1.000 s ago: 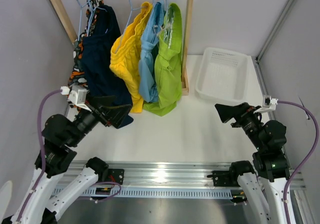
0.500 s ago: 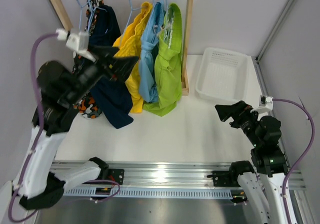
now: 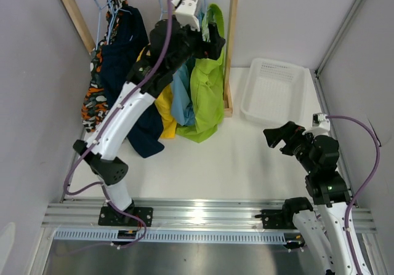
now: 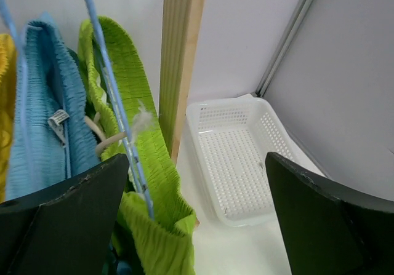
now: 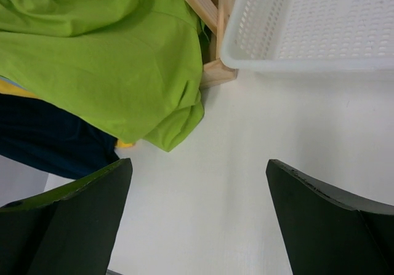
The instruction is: Remove the shorts from the hanger
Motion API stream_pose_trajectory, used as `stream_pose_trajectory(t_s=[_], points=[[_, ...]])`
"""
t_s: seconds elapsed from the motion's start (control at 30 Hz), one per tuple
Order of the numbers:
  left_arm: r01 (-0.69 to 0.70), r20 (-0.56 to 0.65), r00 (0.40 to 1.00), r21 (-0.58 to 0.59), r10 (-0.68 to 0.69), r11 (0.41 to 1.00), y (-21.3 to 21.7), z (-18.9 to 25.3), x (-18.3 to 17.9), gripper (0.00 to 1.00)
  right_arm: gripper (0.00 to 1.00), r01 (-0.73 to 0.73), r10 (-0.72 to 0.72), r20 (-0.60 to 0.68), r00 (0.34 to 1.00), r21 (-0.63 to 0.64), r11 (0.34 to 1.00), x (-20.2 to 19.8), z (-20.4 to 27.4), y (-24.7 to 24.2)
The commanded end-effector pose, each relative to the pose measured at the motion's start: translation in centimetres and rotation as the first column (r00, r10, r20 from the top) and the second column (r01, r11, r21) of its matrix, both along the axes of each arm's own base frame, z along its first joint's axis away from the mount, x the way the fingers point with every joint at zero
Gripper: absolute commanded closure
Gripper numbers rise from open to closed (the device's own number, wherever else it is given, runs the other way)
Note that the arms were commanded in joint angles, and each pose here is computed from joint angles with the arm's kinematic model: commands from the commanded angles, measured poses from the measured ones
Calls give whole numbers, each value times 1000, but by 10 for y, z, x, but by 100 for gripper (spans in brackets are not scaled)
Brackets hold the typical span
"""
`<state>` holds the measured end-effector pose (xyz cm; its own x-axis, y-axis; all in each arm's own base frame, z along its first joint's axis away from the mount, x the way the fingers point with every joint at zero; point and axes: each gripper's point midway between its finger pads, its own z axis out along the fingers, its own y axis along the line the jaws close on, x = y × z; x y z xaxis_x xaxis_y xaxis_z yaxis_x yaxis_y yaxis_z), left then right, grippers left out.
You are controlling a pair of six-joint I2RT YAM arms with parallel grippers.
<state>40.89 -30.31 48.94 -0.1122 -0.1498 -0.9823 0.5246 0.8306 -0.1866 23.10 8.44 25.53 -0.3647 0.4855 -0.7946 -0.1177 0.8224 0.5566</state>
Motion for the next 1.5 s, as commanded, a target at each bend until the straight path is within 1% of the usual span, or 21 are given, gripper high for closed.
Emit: stream_pose_trajectory(t_s=[0.0, 0.1, 0.13, 0.23, 0.43, 0.5, 0.53, 0.63, 0.73, 0.9, 1.07, 1.13, 1.17, 1.2, 1.27, 1.37, 1.47], points=[[-84, 103, 991, -36, 87, 996, 6, 41, 0, 1, 0, -2, 2, 1, 1000, -39, 999, 2, -13, -2], [-136, 107, 984, -38, 139, 990, 8, 41, 9, 1, 1, -11, 11, -15, 1000, -33, 999, 2, -20, 0], [-146, 101, 984, -22, 148, 989, 5, 33, 15, 1, 0, -13, 12, -15, 1000, -34, 999, 1, -20, 0], [-182, 109, 977, -21, 183, 983, 8, 34, 22, 1, 1, -16, 16, -8, 1000, -34, 999, 2, -17, 1], [-197, 120, 973, -6, 196, 980, -2, 23, 40, 1, 1, -22, 21, -13, 1000, -31, 999, 1, -18, 2], [-204, 108, 973, 10, 202, 979, -9, 11, 51, 1, 0, -19, 18, -18, 1000, -33, 999, 1, -20, 1], [-203, 120, 972, 0, 202, 979, -9, 16, 52, 1, 1, -20, 20, -18, 1000, -32, 999, 1, -20, 1], [-211, 117, 971, 3, 209, 978, -15, 7, 63, 1, 1, -20, 20, -19, 1000, -32, 999, 0, -20, 1], [-243, 96, 965, -14, 243, 970, -10, -1, 75, 4, 0, -20, 20, -19, 1000, -32, 999, 0, -20, 1], [-309, 69, 947, -56, 312, 949, 8, -5, 92, 11, 0, -29, 29, -23, 999, -30, 999, -1, -22, 3], [-326, 87, 939, -74, 331, 943, 14, 1, 96, 12, 1, -32, 31, -22, 999, -28, 999, 0, -23, 3], [-330, 89, 937, -87, 338, 940, 17, 6, 93, 13, 0, -32, 31, -22, 999, -27, 999, 0, -24, 3], [-327, 101, 936, -110, 337, 939, 21, 18, 86, 13, 0, -32, 31, -23, 999, -28, 999, 0, -24, 3], [-324, 87, 939, -109, 334, 940, 20, 13, 85, 12, 0, -30, 30, -25, 999, -28, 999, 1, -25, 3], [-310, 96, 942, -124, 323, 942, 22, 22, 78, 12, 0, -32, 32, -27, 999, -30, 999, 1, -26, 4], [-307, 113, 940, -129, 321, 943, 28, 30, 70, 12, 1, -34, 33, -30, 999, -28, 999, 2, -27, 4], [-313, 117, 939, -100, 324, 944, 28, 24, 74, 11, 0, -33, 33, -27, 999, -28, 999, 2, -27, 4]])
